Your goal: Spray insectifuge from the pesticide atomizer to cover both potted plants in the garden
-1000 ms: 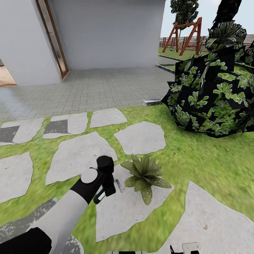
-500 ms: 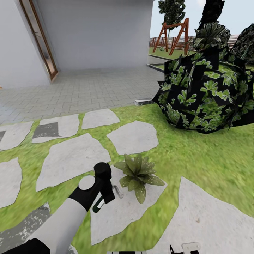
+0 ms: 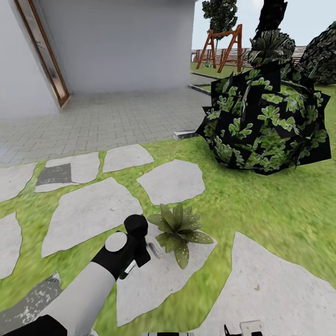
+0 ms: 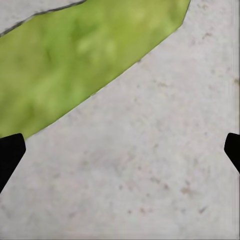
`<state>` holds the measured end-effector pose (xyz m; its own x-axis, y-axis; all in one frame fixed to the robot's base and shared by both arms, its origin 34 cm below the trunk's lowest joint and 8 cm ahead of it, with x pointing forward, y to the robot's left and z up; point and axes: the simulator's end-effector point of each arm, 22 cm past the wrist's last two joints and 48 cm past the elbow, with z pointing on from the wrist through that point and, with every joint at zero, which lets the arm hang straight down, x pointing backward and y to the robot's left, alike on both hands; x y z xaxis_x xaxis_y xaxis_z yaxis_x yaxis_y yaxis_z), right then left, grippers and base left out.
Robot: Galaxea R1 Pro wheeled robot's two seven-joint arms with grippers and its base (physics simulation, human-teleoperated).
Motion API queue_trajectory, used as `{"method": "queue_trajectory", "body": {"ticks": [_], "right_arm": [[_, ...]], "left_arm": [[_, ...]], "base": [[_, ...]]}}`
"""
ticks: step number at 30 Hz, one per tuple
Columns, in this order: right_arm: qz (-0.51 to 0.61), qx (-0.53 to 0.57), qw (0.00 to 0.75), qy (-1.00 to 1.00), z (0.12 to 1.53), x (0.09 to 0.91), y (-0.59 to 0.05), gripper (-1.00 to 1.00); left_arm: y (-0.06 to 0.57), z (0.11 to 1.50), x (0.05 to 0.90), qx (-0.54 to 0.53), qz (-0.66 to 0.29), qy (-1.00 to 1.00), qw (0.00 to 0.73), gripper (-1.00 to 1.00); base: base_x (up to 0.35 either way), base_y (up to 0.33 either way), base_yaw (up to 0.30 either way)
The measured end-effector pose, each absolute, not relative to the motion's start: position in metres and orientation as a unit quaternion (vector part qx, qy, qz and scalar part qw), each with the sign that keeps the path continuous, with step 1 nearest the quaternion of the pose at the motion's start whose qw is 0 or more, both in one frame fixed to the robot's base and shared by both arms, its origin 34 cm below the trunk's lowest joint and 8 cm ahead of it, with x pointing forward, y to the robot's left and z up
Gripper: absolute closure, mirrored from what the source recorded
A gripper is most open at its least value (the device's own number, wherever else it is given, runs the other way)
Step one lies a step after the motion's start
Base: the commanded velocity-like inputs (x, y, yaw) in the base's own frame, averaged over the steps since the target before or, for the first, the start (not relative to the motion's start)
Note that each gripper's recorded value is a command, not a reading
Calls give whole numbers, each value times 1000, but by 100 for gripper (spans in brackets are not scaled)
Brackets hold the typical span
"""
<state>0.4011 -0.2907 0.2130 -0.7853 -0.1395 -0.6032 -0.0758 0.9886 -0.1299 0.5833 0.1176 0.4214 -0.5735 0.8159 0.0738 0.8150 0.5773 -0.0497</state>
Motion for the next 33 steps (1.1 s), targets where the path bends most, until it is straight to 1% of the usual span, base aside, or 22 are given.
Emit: {"method": "queue_trajectory", "body": {"ticks": [2,8,18,22,29,30,31,33], "right_arm": [[-49,-57,322,944,213,401,-290,-100],[-51,-58,322,943,213,401,-293,-100],[-52,-57,322,944,213,401,-294,-100],[-52,-57,322,944,213,401,-295,-100],[-52,-57,322,944,213,401,-295,-100],[-52,-57,322,944,213,401,-295,-100],[-52,-57,322,944,213,401,-295,-100],[-52,-57,322,944,213,401,-295,-100]], "left_arm": [[120,421,584,-461,-4,-886,45,100],[118,424,586,-462,-6,-886,43,100],[113,423,583,-462,1,-886,45,100],[113,422,581,-462,2,-886,47,100],[111,421,579,-462,9,-886,48,100],[110,422,577,-462,13,-885,50,100],[104,423,567,-462,37,-884,63,100],[106,424,569,-464,32,-883,64,100]], "base": [[20,10,-20],[194,123,-3],[42,8,-12],[181,0,-236],[18,0,-296],[1,0,-206],[0,0,-105],[0,0,-51]]}}
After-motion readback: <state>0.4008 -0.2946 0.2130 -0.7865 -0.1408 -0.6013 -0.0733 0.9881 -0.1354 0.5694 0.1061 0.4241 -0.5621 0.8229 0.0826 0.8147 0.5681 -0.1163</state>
